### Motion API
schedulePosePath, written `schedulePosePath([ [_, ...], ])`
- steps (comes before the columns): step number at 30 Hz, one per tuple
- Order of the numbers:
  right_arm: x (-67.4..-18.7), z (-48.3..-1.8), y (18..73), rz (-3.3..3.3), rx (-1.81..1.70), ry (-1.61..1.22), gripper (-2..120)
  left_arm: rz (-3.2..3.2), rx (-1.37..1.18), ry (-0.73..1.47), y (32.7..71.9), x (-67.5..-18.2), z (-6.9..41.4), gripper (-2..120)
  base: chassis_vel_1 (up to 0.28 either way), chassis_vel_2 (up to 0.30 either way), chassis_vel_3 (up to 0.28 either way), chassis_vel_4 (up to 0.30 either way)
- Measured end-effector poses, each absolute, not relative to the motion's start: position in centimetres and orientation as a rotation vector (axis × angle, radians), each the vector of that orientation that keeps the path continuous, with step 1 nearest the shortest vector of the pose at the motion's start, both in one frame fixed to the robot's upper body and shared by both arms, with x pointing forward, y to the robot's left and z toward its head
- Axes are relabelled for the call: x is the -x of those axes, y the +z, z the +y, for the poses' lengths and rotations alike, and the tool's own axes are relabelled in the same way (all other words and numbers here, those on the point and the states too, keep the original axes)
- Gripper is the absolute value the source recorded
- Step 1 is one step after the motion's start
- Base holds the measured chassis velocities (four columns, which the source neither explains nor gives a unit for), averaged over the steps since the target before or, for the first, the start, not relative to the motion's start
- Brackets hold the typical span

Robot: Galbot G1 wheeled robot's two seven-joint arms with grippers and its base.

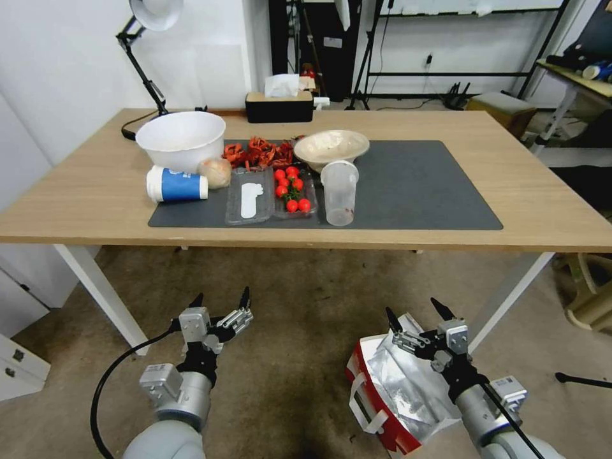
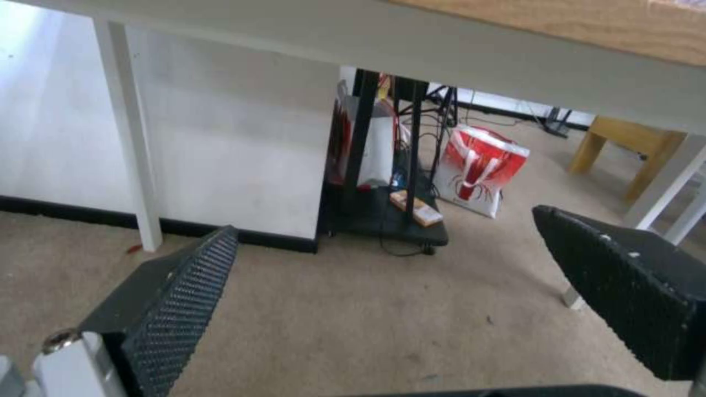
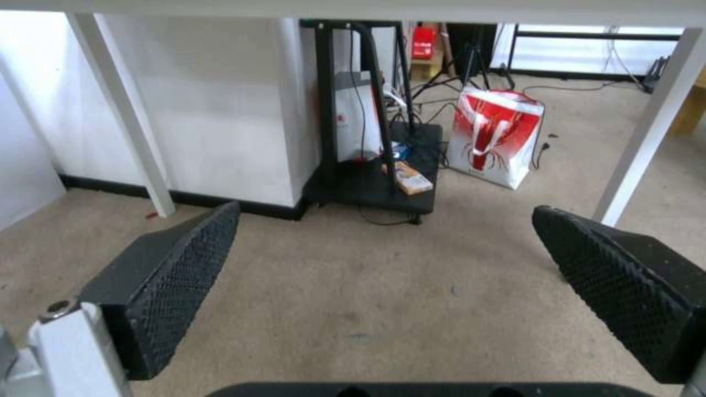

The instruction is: Pick up the food delivery bag from the floor and place it on the table.

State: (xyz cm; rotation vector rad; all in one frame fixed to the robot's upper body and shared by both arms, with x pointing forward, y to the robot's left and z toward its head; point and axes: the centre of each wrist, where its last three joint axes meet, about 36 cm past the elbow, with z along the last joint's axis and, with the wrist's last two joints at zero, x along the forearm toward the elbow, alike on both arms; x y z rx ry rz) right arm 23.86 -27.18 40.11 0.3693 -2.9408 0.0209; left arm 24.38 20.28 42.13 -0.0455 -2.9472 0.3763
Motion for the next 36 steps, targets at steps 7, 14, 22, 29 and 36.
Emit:
schedulePosePath([
  [7, -23.78, -27.21, 40.09, -2.930, -0.386, 0.020, 100, -2.950, 0.042, 0.373, 42.09, -24.30, 20.26, 100, 0.000, 0.000, 0.000, 0.000],
  [14, -23.80, -27.22, 40.02, -2.928, -0.387, 0.019, 100, -2.949, 0.043, 0.373, 42.04, -24.24, 20.20, 100, 0.000, 0.000, 0.000, 0.000],
  [22, -23.76, -27.22, 39.78, -2.921, -0.387, 0.017, 100, -2.947, 0.045, 0.370, 41.96, -24.19, 20.23, 100, 0.000, 0.000, 0.000, 0.000],
  [29, -23.88, -27.26, 39.61, -2.919, -0.387, 0.016, 100, -2.943, 0.037, 0.369, 41.88, -24.14, 20.24, 100, 0.000, 0.000, 0.000, 0.000],
  [36, -23.91, -27.27, 39.36, -2.913, -0.389, 0.013, 100, -2.942, 0.032, 0.371, 41.74, -24.23, 20.26, 100, 0.000, 0.000, 0.000, 0.000],
])
